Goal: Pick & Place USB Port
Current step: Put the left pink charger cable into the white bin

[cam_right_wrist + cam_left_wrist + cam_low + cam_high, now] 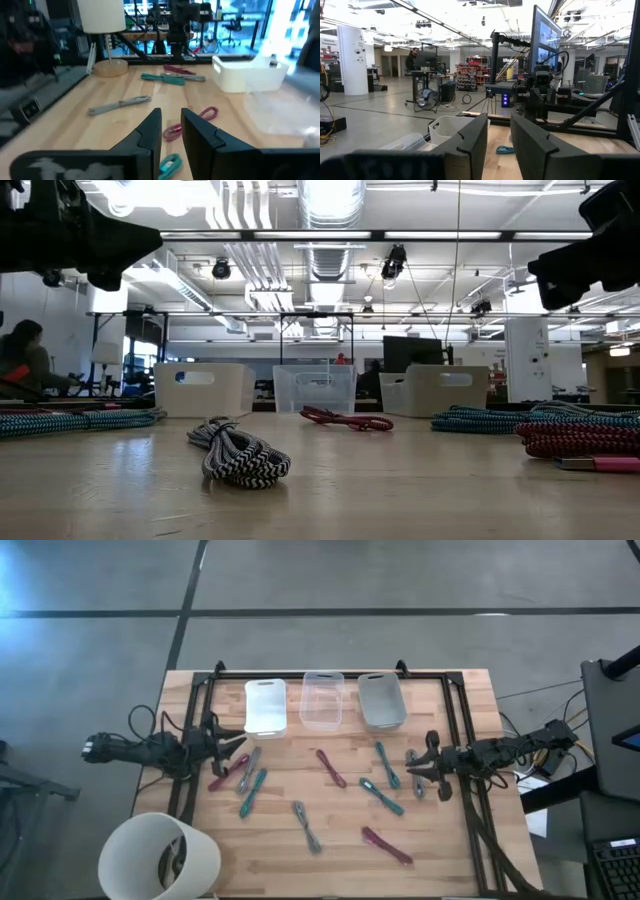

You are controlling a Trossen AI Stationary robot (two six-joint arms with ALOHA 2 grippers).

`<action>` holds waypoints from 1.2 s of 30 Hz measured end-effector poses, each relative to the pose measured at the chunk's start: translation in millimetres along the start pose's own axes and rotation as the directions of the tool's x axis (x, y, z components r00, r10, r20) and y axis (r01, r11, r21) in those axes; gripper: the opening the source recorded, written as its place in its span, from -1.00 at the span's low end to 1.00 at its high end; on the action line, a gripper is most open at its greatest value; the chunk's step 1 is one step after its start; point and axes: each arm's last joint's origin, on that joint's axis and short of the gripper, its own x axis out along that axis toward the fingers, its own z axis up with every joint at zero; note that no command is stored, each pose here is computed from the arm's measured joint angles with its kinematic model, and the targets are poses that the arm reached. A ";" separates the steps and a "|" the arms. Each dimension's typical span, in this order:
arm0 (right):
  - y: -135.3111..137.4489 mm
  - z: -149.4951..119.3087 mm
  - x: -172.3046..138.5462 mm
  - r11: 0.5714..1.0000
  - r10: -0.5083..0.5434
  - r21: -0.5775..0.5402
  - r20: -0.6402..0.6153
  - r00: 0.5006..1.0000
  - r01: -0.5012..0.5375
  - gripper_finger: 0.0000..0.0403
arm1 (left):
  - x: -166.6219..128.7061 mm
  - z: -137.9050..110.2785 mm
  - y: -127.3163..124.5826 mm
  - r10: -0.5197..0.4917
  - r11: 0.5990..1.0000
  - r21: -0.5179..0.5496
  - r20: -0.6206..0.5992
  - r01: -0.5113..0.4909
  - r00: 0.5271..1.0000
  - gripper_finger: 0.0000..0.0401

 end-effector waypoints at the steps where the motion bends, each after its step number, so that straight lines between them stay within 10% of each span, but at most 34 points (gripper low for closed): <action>1: 0.0 0.0 0.0 0.999 0.000 -0.034 0.001 1.000 0.000 -0.66 | 0.0 0.0 0.0 0.000 1.000 -0.001 0.000 0.000 1.000 -0.45; 19: -5.7 25.5 -0.4 0.961 -0.251 -0.054 0.240 0.938 0.271 -0.42 | 9.2 16.5 0.1 0.109 0.989 -0.089 -0.072 -0.116 0.991 -0.33; 36: -5.1 65.3 36.4 0.934 -0.342 -0.080 0.075 0.937 0.348 -0.10 | 38.8 21.0 -15.0 0.076 0.965 -0.198 -0.407 -0.169 0.910 0.01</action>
